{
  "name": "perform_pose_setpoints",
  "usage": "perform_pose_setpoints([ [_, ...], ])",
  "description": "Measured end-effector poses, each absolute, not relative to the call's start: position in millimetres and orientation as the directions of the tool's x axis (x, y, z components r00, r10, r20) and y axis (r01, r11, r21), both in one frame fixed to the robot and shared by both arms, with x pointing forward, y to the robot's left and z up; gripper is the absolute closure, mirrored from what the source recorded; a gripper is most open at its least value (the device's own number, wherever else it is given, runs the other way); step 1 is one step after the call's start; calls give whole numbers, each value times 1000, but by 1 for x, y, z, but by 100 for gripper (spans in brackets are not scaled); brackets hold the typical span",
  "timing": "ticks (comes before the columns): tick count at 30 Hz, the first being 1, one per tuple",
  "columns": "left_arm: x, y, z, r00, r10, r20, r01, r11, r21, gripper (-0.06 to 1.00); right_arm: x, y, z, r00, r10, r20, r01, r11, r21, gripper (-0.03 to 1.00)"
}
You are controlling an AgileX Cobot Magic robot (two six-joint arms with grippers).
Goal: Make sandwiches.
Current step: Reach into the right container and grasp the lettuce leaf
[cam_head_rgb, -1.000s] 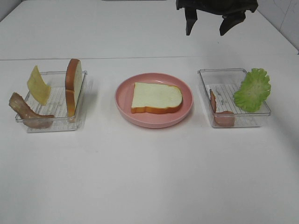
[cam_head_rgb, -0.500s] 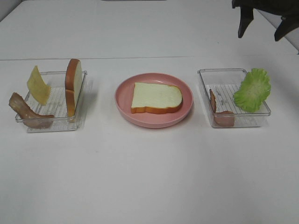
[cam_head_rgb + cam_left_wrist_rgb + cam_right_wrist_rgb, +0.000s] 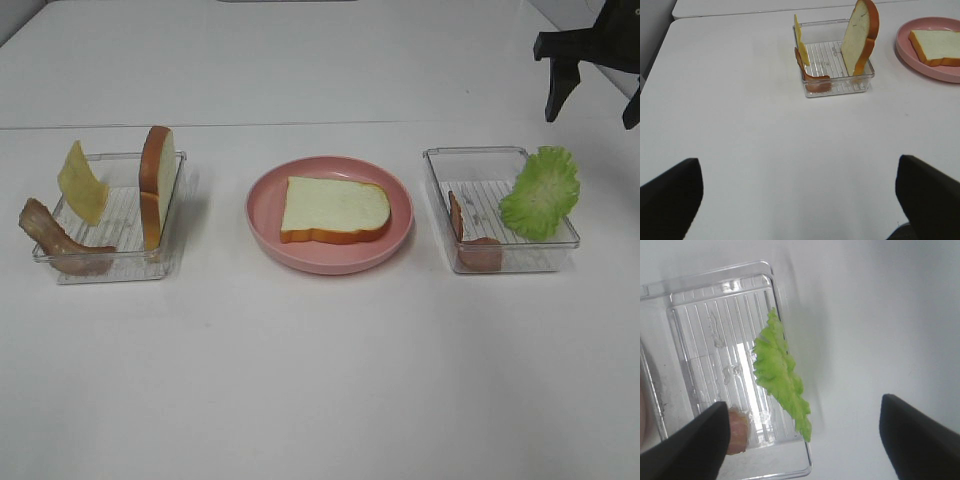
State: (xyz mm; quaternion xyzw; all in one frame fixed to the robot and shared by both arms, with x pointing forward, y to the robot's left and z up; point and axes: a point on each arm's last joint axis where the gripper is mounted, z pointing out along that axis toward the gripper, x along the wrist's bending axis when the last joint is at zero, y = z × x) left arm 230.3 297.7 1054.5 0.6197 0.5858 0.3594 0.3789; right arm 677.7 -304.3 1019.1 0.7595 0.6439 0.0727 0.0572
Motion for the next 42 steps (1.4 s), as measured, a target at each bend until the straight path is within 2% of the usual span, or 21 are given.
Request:
perform_pose_setpoints([
  [18, 230, 298, 1055, 55, 998, 2, 454, -26, 891, -5, 690, -302, 958, 146, 989, 40, 988, -147, 43, 20],
  [30, 230, 298, 1055, 55, 998, 2, 454, -26, 891, -5, 691, -302, 944, 147, 988, 36, 989, -147, 13, 20],
  [33, 230, 298, 1055, 55, 998, 2, 454, -26, 891, -5, 691, -302, 944, 141, 989, 36, 990, -142, 13, 26],
  [34, 230, 298, 1055, 55, 998, 2, 454, -26, 891, -5, 691, -302, 944, 141, 989, 36, 990, -142, 13, 34],
  [35, 230, 298, 1055, 55, 998, 2, 454, -26, 891, -5, 691, -302, 944, 141, 989, 36, 990, -142, 13, 34],
  [36, 230, 298, 1055, 55, 998, 2, 454, -26, 891, -5, 691, -302, 944, 141, 989, 36, 990, -142, 13, 47],
  [37, 230, 298, 1055, 55, 998, 2, 454, -26, 891, -5, 691, -302, 944, 141, 989, 36, 990, -142, 13, 53],
  [38, 230, 298, 1055, 55, 998, 2, 454, -26, 891, -5, 691, -302, 944, 141, 989, 36, 990, -142, 13, 53],
  [39, 230, 298, 1055, 55, 998, 2, 454, -26, 891, -5, 691, -302, 944, 141, 989, 36, 990, -142, 13, 63],
  [40, 230, 298, 1055, 55, 998, 2, 454, -26, 891, -5, 691, -302, 944, 141, 989, 36, 990, -142, 13, 63],
  [41, 230, 298, 1055, 55, 998, 2, 454, -26, 891, -5, 691, -302, 944, 141, 989, 36, 990, -142, 13, 69],
  [42, 230, 298, 1055, 55, 998, 2, 454, -26, 891, -5, 691, -302, 944, 141, 989, 36, 990, -142, 13, 71],
])
